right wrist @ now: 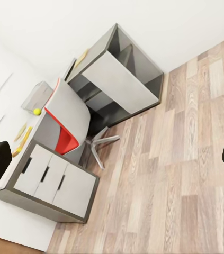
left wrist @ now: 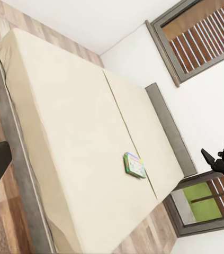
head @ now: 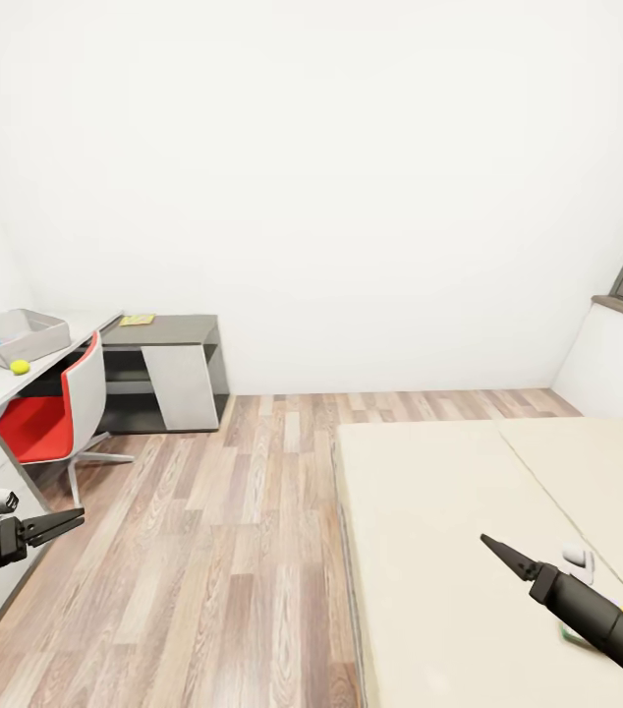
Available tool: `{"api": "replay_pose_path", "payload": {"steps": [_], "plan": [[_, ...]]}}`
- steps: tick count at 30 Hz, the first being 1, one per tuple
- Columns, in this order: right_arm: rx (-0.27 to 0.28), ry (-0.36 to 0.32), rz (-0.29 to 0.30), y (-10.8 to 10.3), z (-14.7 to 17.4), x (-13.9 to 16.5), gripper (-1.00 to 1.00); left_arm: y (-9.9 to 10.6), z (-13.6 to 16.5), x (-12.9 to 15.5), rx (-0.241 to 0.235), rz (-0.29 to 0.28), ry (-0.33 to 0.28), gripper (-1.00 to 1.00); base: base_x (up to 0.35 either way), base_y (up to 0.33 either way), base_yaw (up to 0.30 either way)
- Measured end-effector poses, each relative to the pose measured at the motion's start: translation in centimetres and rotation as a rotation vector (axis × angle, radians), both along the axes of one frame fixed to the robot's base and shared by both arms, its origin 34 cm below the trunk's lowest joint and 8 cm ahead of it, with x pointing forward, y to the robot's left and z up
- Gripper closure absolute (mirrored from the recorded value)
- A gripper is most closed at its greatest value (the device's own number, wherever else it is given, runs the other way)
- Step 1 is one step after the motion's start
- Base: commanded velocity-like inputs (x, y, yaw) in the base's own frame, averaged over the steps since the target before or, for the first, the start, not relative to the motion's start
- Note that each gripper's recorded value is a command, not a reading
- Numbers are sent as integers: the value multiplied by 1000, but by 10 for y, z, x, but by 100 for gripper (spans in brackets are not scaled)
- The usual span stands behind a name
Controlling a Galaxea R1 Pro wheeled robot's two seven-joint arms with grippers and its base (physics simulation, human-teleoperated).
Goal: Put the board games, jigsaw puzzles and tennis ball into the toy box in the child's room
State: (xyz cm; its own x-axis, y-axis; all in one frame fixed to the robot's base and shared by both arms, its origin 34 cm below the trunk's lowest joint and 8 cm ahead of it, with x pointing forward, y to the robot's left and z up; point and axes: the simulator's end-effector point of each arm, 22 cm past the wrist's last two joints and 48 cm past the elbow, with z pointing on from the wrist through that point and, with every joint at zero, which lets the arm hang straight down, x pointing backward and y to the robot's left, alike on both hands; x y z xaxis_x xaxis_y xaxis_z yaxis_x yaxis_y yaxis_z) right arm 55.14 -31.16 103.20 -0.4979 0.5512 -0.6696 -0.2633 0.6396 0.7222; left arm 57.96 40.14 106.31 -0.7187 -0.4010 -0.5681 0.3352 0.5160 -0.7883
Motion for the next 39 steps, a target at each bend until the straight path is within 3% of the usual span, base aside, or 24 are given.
{"api": "replay_pose_path", "payload": {"steps": [39], "plan": [[2, 0, 1, 1, 0, 0, -100, 0, 0, 0, 0, 0, 0, -100, 0, -212, 0]]}}
